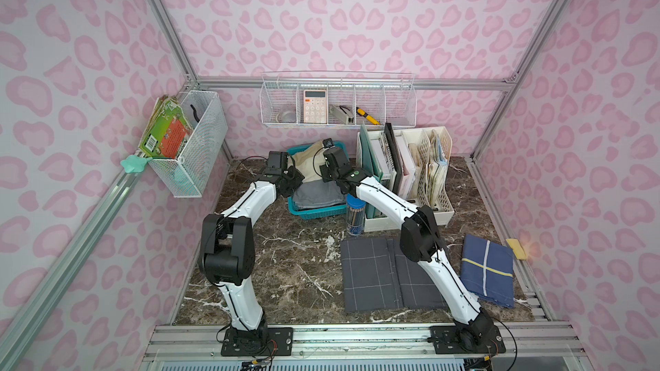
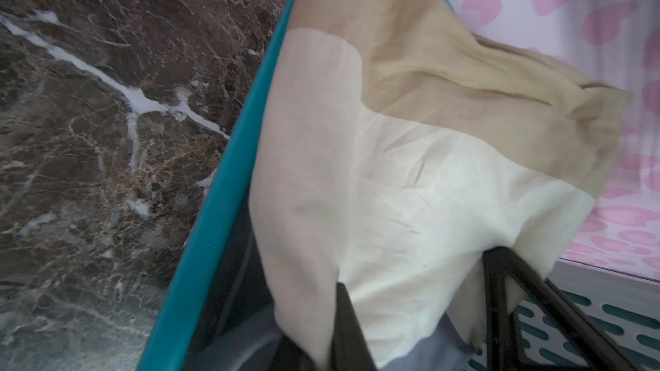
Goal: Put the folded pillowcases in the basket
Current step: Place the pillowcase in the basket, then move the pillowcase to the center of the board, then pick up the pillowcase at the center of the board.
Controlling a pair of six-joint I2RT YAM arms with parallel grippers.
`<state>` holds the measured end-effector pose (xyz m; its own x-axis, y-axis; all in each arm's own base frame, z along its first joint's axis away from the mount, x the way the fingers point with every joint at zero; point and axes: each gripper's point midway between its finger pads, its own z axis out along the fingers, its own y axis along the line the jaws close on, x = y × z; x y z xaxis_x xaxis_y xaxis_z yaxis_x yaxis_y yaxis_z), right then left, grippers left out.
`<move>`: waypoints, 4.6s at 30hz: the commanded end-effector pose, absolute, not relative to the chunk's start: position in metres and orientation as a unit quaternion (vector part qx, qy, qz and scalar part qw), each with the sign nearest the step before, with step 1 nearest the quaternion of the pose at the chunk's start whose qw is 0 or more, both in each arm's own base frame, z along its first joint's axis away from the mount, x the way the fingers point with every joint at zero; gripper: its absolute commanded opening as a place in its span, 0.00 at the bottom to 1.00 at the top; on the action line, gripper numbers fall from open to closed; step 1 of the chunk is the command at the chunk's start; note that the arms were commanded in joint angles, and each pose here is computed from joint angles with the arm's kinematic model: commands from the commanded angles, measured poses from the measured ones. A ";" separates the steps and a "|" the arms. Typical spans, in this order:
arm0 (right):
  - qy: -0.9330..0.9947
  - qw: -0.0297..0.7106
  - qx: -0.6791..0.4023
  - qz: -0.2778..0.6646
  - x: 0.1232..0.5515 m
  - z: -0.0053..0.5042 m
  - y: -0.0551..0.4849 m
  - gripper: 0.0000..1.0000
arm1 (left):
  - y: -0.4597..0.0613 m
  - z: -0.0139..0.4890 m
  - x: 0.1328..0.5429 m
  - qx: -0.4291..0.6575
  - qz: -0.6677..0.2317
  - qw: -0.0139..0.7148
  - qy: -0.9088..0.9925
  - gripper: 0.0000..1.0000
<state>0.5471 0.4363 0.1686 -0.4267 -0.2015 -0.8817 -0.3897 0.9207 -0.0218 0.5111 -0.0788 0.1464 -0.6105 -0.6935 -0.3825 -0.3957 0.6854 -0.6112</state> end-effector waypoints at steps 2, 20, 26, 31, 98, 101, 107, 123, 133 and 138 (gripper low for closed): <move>0.832 0.522 -0.164 0.094 0.555 0.178 0.433 0.28 | -0.078 0.139 0.509 -0.319 -0.230 0.293 0.872 0.30; 0.787 0.589 -0.161 0.091 0.515 0.280 0.434 0.69 | -0.077 0.204 0.488 -0.283 -0.234 0.329 0.870 0.88; 0.768 0.608 -0.156 0.122 0.480 0.321 0.425 0.69 | -0.067 0.220 0.449 -0.276 -0.217 0.349 0.869 0.93; 0.758 0.615 -0.165 0.143 0.437 0.342 0.414 0.69 | -0.058 0.225 0.408 -0.265 -0.196 0.350 0.877 0.95; 0.848 0.497 -0.085 0.163 0.247 0.150 0.226 0.70 | -0.259 0.016 0.231 -0.101 -0.121 0.092 0.983 0.47; 0.849 0.495 -0.085 0.163 0.246 0.148 0.226 0.70 | -0.248 0.020 0.231 -0.111 -0.098 0.100 0.984 0.32; 0.853 0.484 -0.089 0.172 0.245 0.144 0.232 0.70 | -0.217 0.028 0.227 -0.108 -0.049 0.118 0.986 0.06; 0.883 0.391 -0.139 0.219 0.224 0.103 0.289 0.70 | -0.131 0.058 0.210 -0.144 -0.041 0.162 0.975 0.49; 0.894 0.341 -0.167 0.236 0.211 0.077 0.320 0.70 | -0.139 0.043 0.189 -0.190 -0.110 0.134 0.966 0.70; 0.905 0.299 -0.183 0.241 0.203 0.055 0.332 0.70 | -0.144 0.036 0.189 -0.192 -0.120 0.127 0.966 0.67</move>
